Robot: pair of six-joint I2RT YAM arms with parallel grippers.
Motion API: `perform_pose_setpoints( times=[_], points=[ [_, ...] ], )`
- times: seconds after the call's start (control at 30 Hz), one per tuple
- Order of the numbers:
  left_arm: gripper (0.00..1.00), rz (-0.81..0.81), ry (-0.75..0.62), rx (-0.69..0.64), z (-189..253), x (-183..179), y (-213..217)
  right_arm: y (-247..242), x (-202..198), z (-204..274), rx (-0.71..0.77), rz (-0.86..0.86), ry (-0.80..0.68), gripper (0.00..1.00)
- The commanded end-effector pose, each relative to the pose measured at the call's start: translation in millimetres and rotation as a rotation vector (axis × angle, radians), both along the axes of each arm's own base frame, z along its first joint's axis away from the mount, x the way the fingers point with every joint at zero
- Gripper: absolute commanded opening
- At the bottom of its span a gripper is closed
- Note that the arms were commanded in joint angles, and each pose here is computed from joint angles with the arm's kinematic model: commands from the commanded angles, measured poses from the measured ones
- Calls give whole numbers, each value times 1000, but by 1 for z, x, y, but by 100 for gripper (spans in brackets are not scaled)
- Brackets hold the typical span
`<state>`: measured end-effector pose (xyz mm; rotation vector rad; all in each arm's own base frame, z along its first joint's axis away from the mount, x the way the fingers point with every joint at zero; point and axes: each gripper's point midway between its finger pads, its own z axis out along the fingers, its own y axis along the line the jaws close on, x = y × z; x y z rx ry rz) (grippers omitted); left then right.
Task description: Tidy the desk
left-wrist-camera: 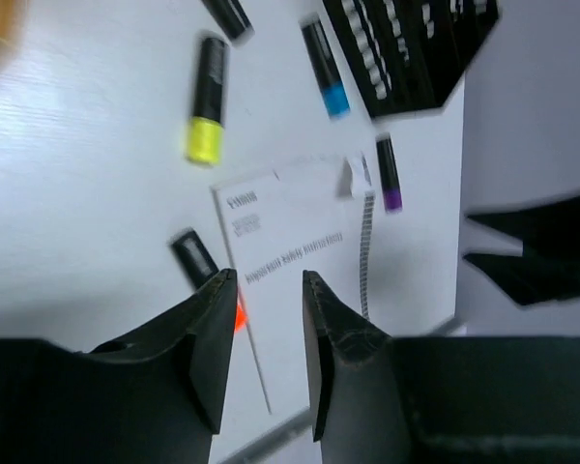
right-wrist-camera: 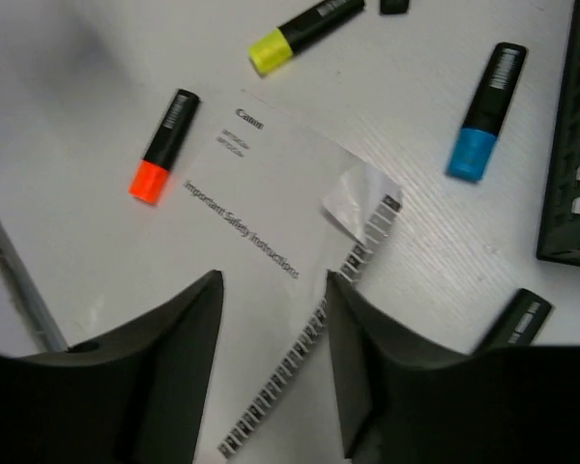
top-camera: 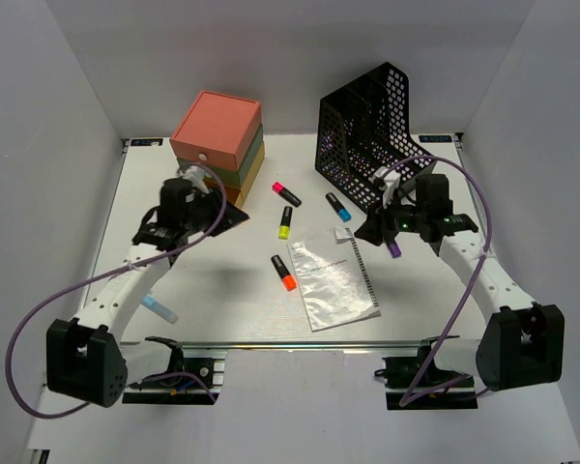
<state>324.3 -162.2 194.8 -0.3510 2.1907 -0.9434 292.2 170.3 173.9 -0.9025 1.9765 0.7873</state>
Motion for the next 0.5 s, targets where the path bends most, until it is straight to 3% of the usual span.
perform_pose_setpoints(
  times=[0.0,0.1,0.2,0.47],
  points=[
    [44,-76,61,139,-12,-24,-31,-11,24,16,10,-109,-37,55],
    [46,-110,113,287,-37,-38,-57,-21,29,17,14,-147,-36,56],
    [47,-47,156,452,-60,-39,-67,-31,33,19,22,-178,-42,54],
    [49,34,230,539,-89,-50,-95,-42,34,22,45,-190,-40,51]
  ],
)
